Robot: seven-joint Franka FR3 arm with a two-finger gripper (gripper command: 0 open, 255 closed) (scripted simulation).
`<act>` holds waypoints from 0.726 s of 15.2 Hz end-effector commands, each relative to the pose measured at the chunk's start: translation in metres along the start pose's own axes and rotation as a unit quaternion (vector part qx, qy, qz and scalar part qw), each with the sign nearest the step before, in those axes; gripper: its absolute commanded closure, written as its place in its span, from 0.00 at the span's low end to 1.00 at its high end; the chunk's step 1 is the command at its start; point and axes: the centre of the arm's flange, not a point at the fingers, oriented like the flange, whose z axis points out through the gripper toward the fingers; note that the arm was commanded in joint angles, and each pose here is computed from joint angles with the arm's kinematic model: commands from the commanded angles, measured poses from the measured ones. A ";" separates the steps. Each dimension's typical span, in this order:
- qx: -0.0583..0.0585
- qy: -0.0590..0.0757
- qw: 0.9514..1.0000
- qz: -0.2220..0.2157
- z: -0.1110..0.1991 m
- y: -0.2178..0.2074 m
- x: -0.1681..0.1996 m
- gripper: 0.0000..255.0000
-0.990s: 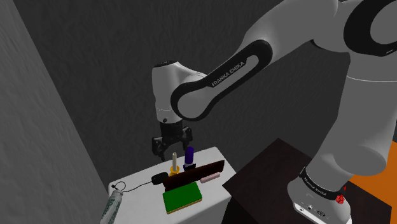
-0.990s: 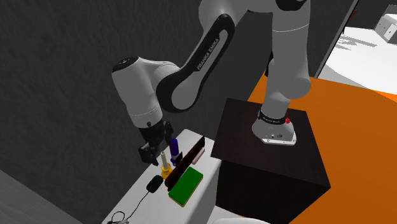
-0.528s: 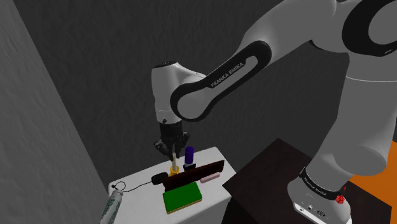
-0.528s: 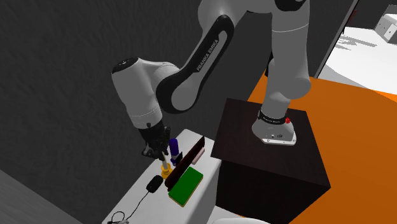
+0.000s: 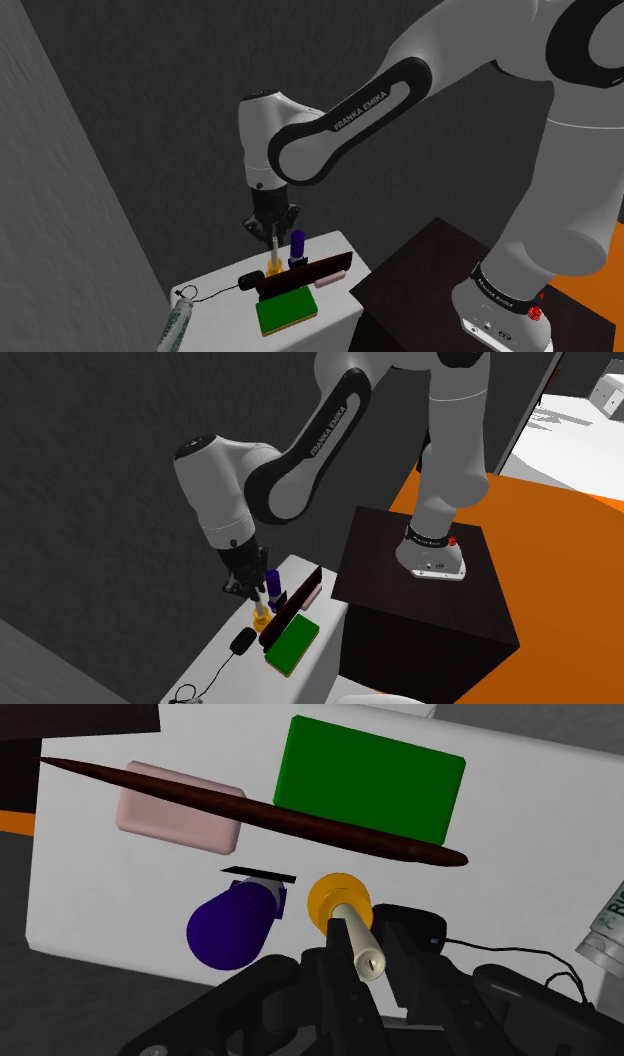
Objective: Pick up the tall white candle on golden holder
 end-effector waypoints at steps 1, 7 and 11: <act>0.001 0.001 1.000 0.001 -0.012 0.001 0.000 1.00; 0.001 0.001 1.000 0.001 -0.043 0.000 -0.005 1.00; 0.001 0.001 1.000 0.001 -0.064 0.000 -0.008 1.00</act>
